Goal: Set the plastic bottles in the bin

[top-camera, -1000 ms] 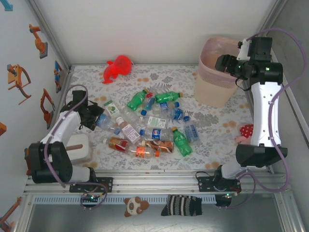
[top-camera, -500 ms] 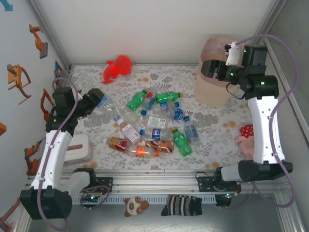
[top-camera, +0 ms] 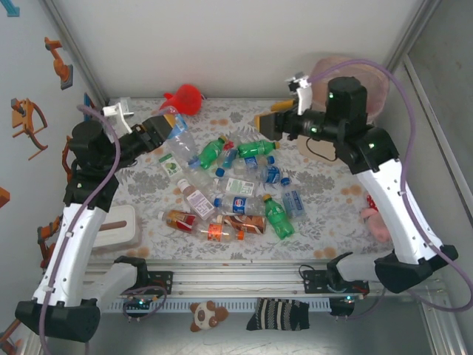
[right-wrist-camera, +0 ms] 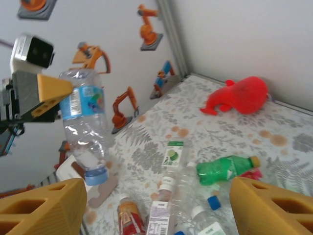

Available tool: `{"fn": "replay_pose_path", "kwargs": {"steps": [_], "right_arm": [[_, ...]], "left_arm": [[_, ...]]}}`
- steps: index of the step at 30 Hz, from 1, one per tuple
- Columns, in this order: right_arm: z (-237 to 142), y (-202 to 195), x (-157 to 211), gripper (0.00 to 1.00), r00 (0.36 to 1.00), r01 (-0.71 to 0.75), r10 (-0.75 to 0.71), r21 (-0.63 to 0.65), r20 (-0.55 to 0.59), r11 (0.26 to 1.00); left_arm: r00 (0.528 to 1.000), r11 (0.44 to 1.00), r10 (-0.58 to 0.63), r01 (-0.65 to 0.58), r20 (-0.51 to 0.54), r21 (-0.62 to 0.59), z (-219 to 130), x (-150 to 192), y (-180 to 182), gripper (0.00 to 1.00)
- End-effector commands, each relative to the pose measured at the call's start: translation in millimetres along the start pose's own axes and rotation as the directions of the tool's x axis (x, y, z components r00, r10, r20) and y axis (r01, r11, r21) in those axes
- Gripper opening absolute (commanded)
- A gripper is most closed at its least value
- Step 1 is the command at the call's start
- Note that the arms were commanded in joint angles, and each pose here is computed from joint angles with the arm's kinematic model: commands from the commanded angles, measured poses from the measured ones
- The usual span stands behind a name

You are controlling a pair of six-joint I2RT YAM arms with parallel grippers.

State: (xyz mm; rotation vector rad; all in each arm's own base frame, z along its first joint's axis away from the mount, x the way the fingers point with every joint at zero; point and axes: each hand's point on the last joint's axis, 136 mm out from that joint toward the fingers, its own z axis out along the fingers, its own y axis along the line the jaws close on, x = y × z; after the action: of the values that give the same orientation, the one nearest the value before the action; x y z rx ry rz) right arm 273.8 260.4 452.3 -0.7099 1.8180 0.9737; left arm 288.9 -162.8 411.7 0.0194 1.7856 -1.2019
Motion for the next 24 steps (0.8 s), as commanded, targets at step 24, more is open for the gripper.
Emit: {"fn": "replay_pose_path", "kwargs": {"steps": [24], "right_arm": [[104.6, 74.3, 9.7, 0.84, 0.983, 0.175, -0.178, -0.073, -0.035, 0.982]], "left_arm": [[0.99, 0.975, 0.138, -0.13, -0.029, 0.182, 35.2, 5.2, -70.5, 0.65]]}}
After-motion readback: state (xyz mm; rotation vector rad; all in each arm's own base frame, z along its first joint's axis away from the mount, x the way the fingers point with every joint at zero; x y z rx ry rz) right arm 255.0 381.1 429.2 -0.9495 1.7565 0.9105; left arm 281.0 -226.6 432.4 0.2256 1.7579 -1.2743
